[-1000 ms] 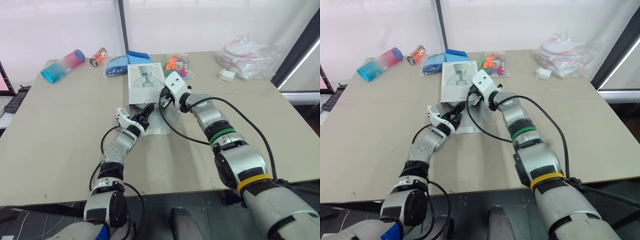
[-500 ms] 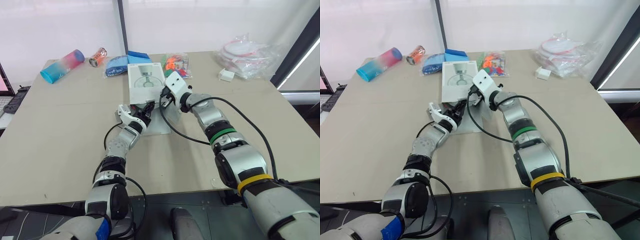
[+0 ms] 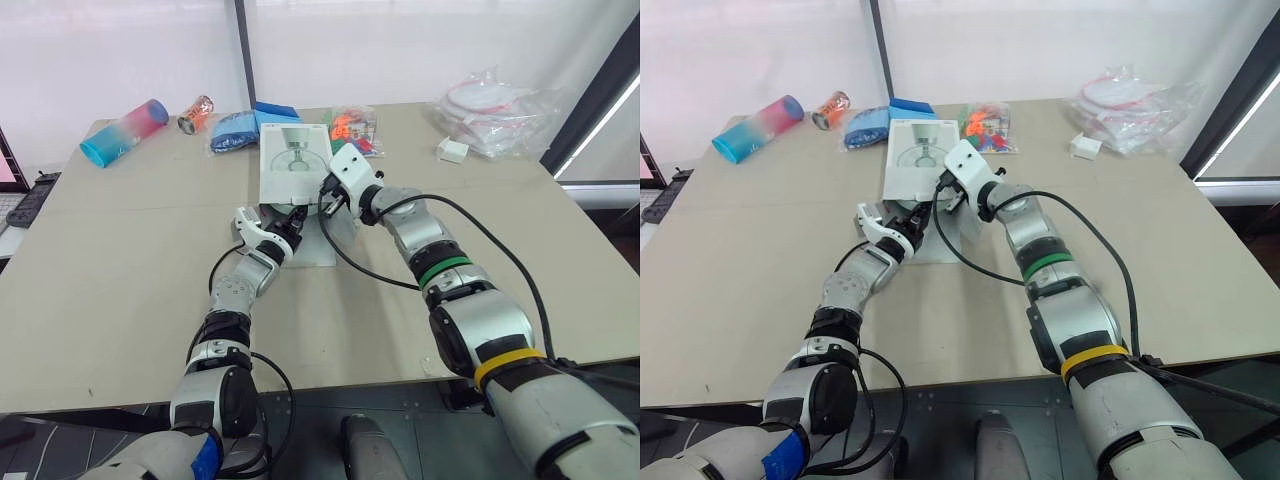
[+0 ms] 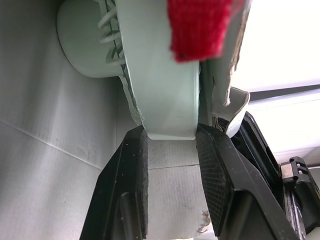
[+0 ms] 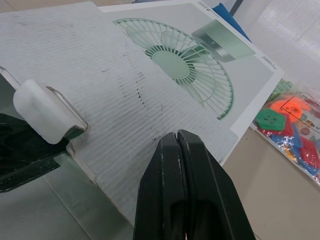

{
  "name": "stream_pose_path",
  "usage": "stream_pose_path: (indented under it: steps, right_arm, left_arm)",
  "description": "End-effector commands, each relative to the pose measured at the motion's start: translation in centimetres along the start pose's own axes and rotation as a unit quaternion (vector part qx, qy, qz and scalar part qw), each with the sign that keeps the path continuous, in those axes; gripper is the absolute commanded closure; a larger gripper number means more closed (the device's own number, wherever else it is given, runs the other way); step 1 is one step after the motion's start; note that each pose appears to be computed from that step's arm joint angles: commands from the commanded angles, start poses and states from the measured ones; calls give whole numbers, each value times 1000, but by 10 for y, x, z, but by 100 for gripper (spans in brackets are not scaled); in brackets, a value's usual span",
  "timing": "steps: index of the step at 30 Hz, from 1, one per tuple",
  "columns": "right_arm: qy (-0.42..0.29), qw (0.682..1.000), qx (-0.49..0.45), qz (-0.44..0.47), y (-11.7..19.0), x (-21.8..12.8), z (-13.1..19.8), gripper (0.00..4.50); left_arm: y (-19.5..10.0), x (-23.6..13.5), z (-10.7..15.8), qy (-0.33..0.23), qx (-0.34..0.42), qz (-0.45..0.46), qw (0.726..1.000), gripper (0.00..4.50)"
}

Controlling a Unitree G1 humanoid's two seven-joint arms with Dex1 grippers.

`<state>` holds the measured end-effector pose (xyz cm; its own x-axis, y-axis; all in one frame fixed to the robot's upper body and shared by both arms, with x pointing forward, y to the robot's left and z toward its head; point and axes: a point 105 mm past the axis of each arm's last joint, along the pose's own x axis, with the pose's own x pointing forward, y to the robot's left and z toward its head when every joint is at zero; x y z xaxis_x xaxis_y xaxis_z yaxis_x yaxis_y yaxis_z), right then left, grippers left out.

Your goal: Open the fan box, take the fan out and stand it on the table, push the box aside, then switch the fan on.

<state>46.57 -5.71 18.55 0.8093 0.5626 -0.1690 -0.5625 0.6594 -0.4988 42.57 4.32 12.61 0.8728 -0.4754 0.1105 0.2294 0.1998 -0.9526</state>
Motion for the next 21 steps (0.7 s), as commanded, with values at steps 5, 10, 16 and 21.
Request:
stream_pose_path:
  steps: [5, 10, 16, 21]
  right_arm:
    - [-3, 1000, -5, 8, 5, 4, 6, 450]
    - [-3, 1000, -7, 11, 8, 5, 6, 450]
    - [-5, 1000, -10, 17, 10, 5, 8, 450]
    - [-6, 1000, -12, 19, 11, 6, 9, 450]
  left_arm:
    - [0, -11, -20, 34, -31, -3, 999, 336]
    - [-8, -28, -21, 52, -38, -15, 998, 336]
    - [-23, -58, -9, 71, -48, -45, 995, 336]
    - [-18, -66, -8, 60, -49, -30, 997, 195]
